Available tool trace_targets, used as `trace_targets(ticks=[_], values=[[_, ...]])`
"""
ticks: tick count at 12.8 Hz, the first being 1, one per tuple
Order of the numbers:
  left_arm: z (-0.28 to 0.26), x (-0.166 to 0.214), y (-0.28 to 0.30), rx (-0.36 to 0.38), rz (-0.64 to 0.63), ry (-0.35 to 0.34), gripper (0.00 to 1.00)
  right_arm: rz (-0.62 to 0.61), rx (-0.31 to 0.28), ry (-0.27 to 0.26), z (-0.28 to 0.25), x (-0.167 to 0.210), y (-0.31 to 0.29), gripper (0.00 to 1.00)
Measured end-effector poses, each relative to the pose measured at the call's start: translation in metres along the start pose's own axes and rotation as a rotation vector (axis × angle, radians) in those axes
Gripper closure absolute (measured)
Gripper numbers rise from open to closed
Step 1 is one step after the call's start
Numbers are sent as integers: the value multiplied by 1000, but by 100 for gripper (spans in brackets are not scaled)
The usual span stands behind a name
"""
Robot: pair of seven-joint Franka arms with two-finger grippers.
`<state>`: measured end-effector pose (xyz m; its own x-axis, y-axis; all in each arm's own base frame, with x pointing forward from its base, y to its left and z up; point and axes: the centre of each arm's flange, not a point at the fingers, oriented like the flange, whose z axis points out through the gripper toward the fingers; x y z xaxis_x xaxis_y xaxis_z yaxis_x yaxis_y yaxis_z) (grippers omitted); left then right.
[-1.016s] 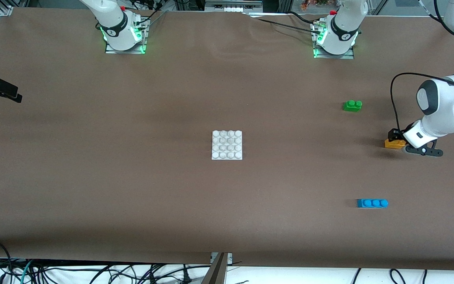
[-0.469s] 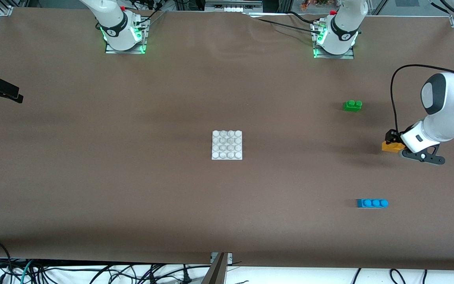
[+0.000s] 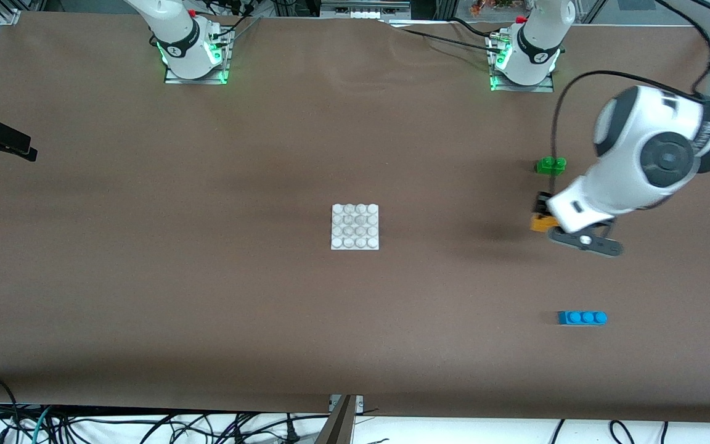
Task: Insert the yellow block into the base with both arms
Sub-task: 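Carry the yellow brick with the left gripper over the white plate, then lower and press the yellow brick onto the plate studs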
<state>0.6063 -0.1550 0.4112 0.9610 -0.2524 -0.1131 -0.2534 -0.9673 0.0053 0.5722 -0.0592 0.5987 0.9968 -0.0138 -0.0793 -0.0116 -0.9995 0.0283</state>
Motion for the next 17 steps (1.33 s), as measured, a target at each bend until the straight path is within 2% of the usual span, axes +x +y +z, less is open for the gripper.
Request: trace_targets(ticks=[4, 8, 12, 17], values=[[16, 26, 145, -78, -66, -12, 37, 1, 0, 0, 0, 0, 1, 0], [61, 36, 245, -118, -98, -68, 37, -2, 0, 0, 0, 0, -1, 0], [99, 55, 289, -182, -80, -13, 37, -2, 0, 0, 0, 0, -1, 0], [159, 61, 319, -113, -75, 60, 37, -2, 0, 0, 0, 0, -1, 0]])
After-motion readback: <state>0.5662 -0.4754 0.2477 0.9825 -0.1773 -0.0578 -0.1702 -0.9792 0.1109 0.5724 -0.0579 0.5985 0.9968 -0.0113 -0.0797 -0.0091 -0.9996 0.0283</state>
